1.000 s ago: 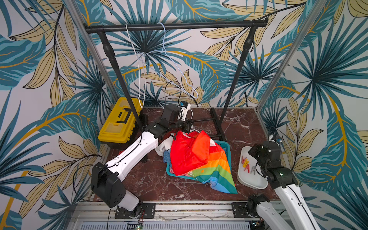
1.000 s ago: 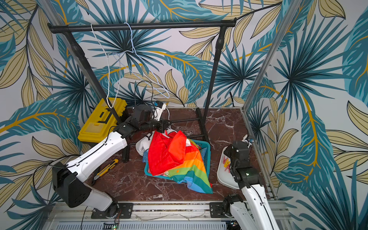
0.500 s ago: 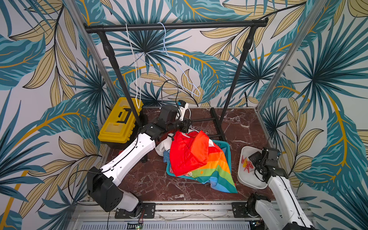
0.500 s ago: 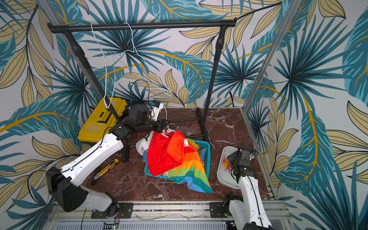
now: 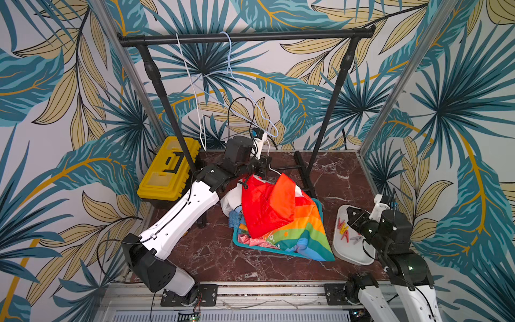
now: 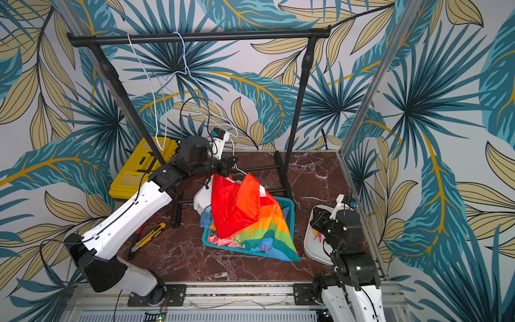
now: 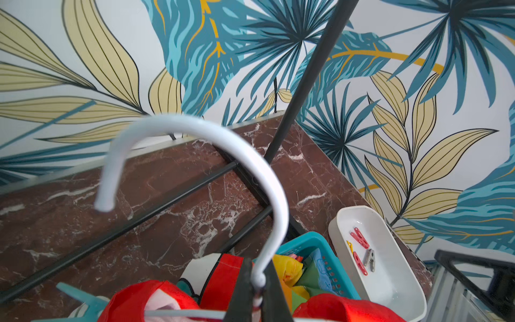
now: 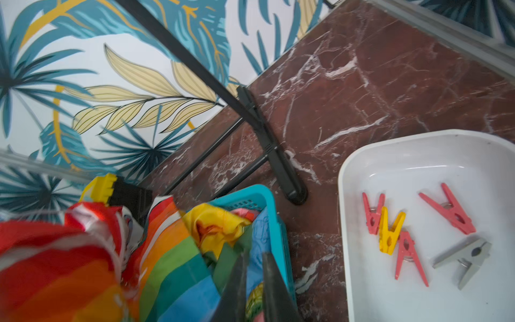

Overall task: Remove the clothespins securing jackets to the hanger
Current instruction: Place the clothespin in the storage box, then remove the clothespin from the hanger.

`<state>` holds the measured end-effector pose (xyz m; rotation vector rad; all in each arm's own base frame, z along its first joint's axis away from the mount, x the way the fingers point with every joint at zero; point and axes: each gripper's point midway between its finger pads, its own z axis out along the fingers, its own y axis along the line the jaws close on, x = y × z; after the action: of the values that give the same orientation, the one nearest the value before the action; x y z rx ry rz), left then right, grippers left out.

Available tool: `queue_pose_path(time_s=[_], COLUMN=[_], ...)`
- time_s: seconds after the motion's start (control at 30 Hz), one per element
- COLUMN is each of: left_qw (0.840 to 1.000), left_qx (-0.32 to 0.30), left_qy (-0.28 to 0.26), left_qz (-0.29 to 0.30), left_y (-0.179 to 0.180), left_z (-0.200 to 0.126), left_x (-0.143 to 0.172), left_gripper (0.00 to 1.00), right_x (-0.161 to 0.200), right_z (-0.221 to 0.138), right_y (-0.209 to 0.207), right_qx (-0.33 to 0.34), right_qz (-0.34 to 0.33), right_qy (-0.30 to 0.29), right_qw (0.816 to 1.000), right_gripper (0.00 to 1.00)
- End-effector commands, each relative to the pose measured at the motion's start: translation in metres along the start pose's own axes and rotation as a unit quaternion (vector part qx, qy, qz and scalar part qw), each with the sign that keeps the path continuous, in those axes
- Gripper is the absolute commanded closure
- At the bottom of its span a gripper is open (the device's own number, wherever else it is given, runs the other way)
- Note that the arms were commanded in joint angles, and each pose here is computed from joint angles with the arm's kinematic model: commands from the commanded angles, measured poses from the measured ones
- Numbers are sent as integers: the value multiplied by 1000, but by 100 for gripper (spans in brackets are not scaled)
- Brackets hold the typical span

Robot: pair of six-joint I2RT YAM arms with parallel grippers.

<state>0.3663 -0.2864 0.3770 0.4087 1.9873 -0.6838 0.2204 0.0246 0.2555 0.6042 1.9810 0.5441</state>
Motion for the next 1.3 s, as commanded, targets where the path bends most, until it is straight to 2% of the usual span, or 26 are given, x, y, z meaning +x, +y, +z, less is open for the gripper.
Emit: queue_pose_path(time_s=[0.0,0.17,0.23,0.33,0.43,0.63,0.73,0.93,1.07,1.27], left_qw=[999,995,994,991,988,983,980,977,978,970], left_qx=[-21,-29,-38,-32,-35,-1,7,22,17,15], left_qy=[-30,-50,-58,-73,-79,-97,-101,-109,-101,-114], left_qz=[26,76,89,107,129,154,172,184,184,216], left_y=[-2,-26,-34,-52,-67,-112,-135,-170,-184,-216], left_z=[-5,-11,-15,-25,-33,-47,-50,-54,-58,-83], left_x=[-26,-55,-64,-72,-76,-85,-85,-80,-64,-52], left_gripper=[100,100,100,100,100,100,100,100,100,100], right_x=[53,52,56,73,93,101,109,108,112,115], right_z=[-10,-41,-45,-35,-17,-2,12,27,34,49], right_y=[7,37,40,31,39,47,49,52,46,41], right_qx=[-42,-126,-129,-116,-168,-217,-233,-245,-235,-229], right_qz=[9,-12,-13,-11,32,51,72,84,86,91], right_qy=[125,123,141,180,221,227,241,229,233,230], right_qw=[991,984,982,977,960,948,939,938,940,942], right_gripper=[92,94,94,95,98,98,98,98,98,97])
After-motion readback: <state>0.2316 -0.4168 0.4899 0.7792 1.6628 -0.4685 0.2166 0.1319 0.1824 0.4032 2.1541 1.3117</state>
